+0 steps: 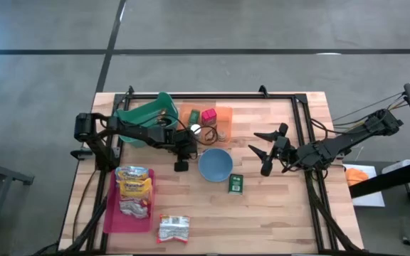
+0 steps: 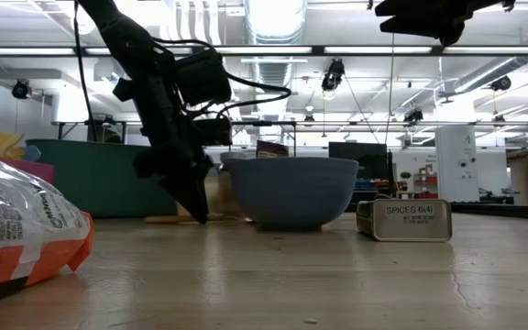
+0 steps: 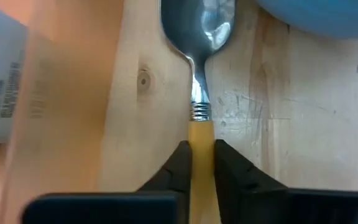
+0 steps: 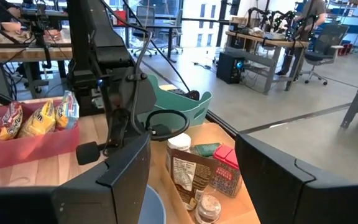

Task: Pick & Place Food Item
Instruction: Put the yellow spoon into the green bin

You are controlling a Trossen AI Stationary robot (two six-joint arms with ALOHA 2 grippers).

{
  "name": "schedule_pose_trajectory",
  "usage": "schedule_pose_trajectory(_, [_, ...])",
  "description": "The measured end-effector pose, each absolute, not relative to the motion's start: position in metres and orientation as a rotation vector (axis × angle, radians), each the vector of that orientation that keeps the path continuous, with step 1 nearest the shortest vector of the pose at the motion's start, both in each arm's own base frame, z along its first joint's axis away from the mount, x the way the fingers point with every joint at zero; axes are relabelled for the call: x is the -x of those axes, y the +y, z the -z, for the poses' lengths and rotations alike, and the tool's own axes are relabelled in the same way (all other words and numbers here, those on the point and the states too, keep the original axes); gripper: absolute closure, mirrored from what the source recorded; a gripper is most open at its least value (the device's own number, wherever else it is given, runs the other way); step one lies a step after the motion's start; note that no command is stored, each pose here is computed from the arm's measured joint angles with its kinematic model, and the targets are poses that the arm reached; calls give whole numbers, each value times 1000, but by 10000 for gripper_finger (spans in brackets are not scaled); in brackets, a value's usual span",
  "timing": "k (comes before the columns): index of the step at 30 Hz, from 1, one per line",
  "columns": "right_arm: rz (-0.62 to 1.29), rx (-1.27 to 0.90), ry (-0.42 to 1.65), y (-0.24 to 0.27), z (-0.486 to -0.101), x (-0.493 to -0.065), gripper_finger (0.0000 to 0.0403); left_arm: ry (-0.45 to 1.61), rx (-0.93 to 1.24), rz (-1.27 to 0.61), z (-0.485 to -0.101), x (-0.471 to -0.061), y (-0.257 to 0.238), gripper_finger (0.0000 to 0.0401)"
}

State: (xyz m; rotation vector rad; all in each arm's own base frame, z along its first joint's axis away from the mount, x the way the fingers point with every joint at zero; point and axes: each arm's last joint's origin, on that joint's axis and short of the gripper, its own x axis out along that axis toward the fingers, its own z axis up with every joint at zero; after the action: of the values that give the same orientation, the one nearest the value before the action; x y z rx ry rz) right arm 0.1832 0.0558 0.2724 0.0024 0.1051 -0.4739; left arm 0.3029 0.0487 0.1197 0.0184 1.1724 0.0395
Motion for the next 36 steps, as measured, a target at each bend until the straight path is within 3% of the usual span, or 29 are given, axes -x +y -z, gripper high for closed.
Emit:
schedule_pose_trajectory(2, [472, -3, 105, 56, -272, -183, 172, 1169, -8, -49, -121, -303, 49, 380])
schedule_pose_trajectory(12, [468, -5, 105, 56, -272, -183, 172, 1157, 15, -77, -128, -300, 49, 379])
schedule_pose_trajectory(15, [451, -6, 107, 57, -272, -183, 172, 1130, 23, -76, -135, -300, 48, 399])
schedule_pose_trajectory(32, [442, -7, 107, 57, -272, -183, 172, 1126, 58, -90, -141, -296, 47, 400])
schedule_pose_trajectory(36, [433, -8, 108, 57, -272, -184, 172, 1105, 50, -95, -142, -298, 46, 372])
